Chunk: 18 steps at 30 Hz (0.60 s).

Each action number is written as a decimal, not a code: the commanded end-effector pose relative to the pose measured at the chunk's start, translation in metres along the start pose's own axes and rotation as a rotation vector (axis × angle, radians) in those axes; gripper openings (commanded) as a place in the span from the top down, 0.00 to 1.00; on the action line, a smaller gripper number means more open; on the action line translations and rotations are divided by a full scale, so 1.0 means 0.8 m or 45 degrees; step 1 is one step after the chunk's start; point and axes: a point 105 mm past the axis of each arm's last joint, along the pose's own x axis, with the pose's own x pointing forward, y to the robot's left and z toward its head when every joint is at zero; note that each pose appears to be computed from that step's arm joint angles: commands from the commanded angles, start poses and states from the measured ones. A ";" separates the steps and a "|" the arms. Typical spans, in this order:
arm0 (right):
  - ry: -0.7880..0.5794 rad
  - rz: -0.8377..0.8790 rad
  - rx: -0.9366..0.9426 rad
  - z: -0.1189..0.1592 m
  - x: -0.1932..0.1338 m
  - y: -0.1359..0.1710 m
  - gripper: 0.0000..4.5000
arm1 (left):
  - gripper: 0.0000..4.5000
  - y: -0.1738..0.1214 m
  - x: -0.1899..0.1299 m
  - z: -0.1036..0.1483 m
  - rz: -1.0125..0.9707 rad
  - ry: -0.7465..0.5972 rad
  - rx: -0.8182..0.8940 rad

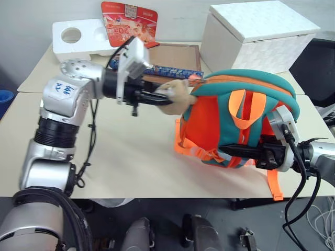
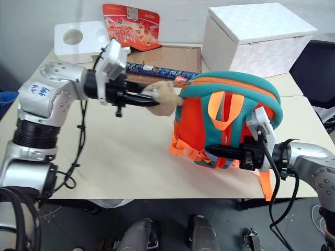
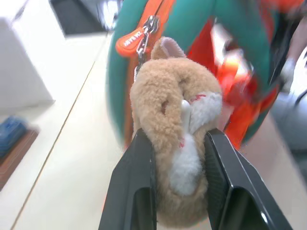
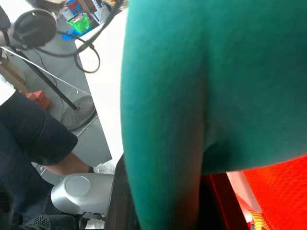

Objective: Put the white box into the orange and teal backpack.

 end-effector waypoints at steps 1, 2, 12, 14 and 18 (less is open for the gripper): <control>-0.048 -0.025 -0.066 0.017 -0.011 0.002 1.00 | 0.81 0.012 0.000 -0.029 0.030 0.146 0.094; -0.052 -0.027 -0.066 0.018 -0.011 0.002 1.00 | 0.81 0.014 0.002 -0.035 0.033 0.164 0.100; -0.068 -0.142 -0.071 0.013 -0.010 -0.014 1.00 | 0.81 -0.050 0.083 -0.117 -0.225 0.241 0.174; -0.070 -0.157 -0.071 0.012 -0.011 -0.016 1.00 | 0.81 -0.051 0.087 -0.130 -0.210 0.283 0.190; -0.029 -0.219 -0.084 0.004 -0.021 -0.025 1.00 | 0.81 -0.048 0.081 -0.129 -0.171 0.246 0.103</control>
